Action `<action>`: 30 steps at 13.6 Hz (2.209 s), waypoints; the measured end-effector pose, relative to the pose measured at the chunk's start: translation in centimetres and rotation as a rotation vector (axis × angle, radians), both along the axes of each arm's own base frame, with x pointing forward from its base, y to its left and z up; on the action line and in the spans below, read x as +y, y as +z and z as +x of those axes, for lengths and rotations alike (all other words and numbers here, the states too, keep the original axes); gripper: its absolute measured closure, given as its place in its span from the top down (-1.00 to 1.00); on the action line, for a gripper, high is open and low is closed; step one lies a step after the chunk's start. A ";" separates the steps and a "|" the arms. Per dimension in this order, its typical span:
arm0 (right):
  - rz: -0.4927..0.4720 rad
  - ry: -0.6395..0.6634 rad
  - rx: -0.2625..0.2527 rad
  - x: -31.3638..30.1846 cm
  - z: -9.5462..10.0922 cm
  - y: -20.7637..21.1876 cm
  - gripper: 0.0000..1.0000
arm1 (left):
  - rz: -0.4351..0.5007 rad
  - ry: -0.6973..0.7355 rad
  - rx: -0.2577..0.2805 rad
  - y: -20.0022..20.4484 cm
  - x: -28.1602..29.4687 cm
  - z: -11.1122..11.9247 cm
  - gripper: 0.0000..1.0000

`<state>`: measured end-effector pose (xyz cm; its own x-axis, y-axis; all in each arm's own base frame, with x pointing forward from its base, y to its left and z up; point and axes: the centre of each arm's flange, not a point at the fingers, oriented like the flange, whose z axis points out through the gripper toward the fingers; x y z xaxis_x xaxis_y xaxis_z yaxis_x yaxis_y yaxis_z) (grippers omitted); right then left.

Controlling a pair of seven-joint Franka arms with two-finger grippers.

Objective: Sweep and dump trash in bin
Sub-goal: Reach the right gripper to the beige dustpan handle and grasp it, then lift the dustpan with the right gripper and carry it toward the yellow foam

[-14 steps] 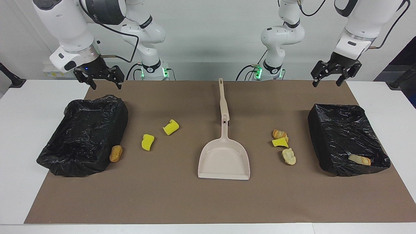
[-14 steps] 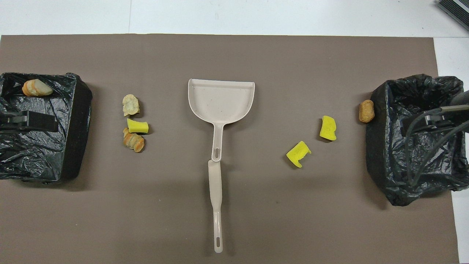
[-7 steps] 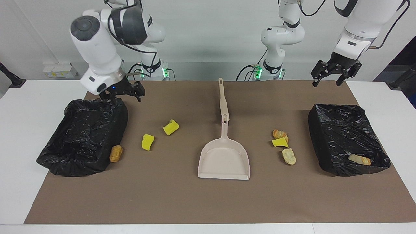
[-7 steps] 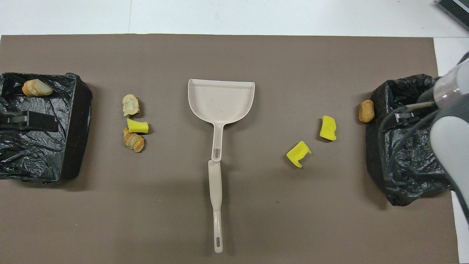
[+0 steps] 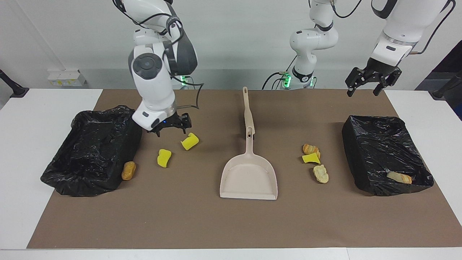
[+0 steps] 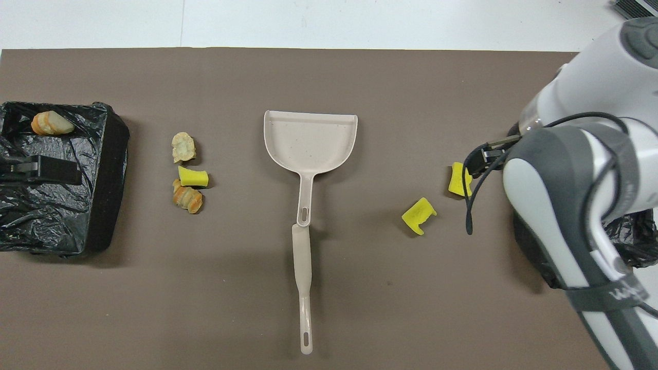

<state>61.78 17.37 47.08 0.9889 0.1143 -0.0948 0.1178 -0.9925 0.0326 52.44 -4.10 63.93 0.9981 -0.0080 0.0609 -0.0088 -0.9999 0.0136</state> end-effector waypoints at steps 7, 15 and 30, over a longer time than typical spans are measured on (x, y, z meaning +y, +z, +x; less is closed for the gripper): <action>0.041 -0.232 -0.028 13.2 -1.7 -6.8 1.00 | 0.000 0.000 0.000 0.0 0.0 0.0 1.00; 0.063 -0.361 -0.061 24.8 -5.7 -10.9 0.98 | 0.000 0.000 0.000 0.0 0.0 0.0 1.00; 0.059 -0.361 -0.061 24.8 -5.6 -12.1 0.00 | 0.000 0.000 0.000 0.0 0.0 0.0 1.00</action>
<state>56.15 42.16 35.01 0.9702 -0.2394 -0.0378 -0.2406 -0.9702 -0.0301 52.44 -4.10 63.93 0.9981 -0.0080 0.0609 -0.0088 -0.9999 0.0136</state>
